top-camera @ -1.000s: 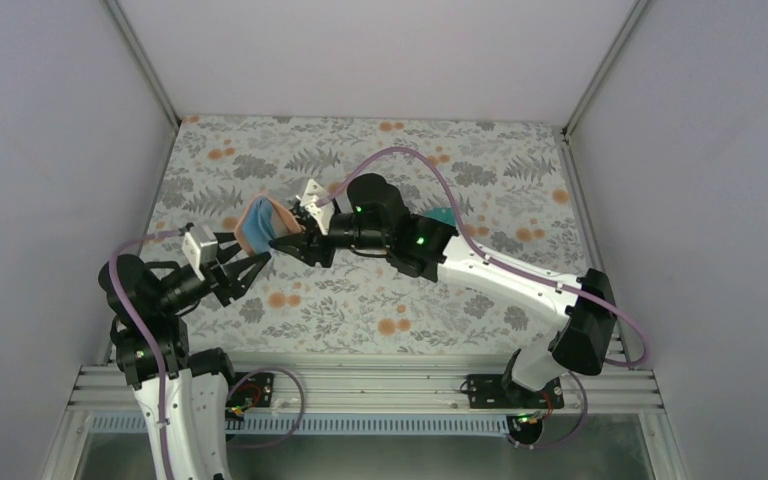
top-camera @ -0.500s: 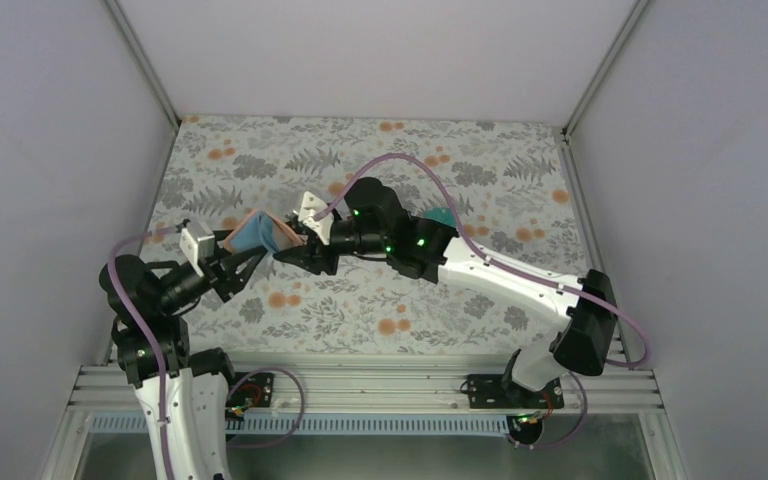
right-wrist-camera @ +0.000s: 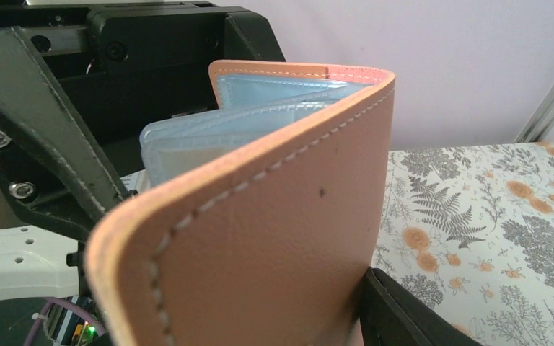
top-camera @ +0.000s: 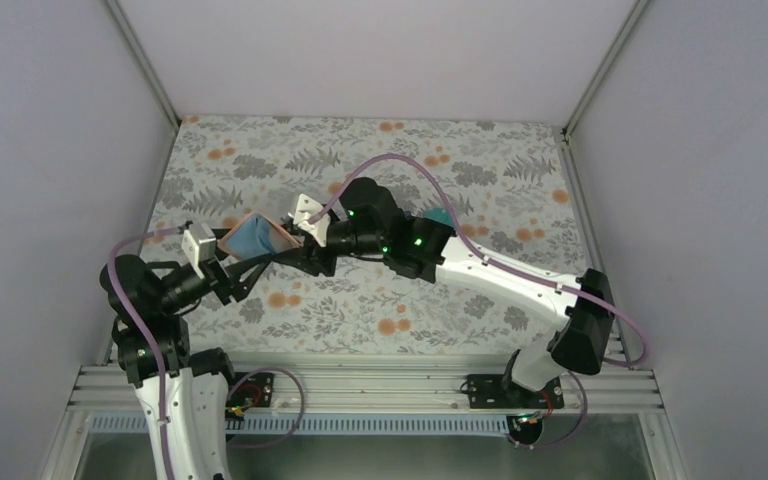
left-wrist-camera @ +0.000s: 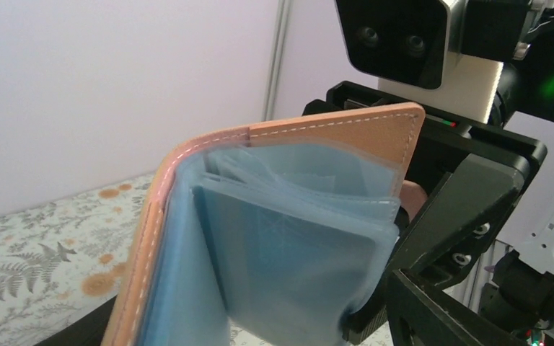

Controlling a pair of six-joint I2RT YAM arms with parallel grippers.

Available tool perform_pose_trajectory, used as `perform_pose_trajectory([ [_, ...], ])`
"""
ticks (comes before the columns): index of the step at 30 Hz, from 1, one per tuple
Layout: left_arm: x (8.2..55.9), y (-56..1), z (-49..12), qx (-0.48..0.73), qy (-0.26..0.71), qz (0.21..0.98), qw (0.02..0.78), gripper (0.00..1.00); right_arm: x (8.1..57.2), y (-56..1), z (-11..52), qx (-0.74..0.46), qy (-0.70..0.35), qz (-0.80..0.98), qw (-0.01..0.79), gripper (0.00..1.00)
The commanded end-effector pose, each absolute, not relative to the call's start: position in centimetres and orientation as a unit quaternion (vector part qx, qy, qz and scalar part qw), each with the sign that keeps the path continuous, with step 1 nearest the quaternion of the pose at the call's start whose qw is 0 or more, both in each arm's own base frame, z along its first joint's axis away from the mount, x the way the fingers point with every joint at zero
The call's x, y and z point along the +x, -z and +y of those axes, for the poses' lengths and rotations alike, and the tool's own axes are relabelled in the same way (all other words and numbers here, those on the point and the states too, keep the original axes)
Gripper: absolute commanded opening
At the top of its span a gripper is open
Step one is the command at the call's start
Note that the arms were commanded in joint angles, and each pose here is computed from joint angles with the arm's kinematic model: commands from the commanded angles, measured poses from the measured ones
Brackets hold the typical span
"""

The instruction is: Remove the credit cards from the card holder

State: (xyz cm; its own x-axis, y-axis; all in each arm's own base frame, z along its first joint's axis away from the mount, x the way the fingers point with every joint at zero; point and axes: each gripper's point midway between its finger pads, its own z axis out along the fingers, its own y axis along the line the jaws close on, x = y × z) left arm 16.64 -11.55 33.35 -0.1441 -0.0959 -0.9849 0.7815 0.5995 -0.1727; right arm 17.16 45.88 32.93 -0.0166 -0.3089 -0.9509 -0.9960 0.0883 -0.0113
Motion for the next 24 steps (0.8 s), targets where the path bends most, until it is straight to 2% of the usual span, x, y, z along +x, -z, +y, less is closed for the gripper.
perform_pose_trajectory([
  [1,15.8,-34.0,-12.1,0.28,0.371,0.651,0.6,0.69,16.3,-34.5,46.7,-0.555,-0.405,0.574,0.445,0.45],
  [7,16.6,-34.2,-11.6,0.257,0.365,0.658,0.607,0.31,15.6,-34.2,46.2,-0.568,-0.407,0.564,0.44,0.45],
  [14,17.0,-34.1,-11.3,0.248,0.365,0.662,0.606,0.03,16.0,-35.1,45.2,-0.554,-0.406,0.563,0.46,0.52],
  [17,16.8,-34.3,-11.4,0.25,0.366,0.66,0.606,0.02,17.7,-35.1,44.7,-0.531,-0.398,0.581,0.471,0.57],
  [24,16.6,-34.3,-11.6,0.253,0.37,0.66,0.603,0.02,20.4,-34.8,43.6,-0.486,-0.383,0.616,0.487,0.79],
])
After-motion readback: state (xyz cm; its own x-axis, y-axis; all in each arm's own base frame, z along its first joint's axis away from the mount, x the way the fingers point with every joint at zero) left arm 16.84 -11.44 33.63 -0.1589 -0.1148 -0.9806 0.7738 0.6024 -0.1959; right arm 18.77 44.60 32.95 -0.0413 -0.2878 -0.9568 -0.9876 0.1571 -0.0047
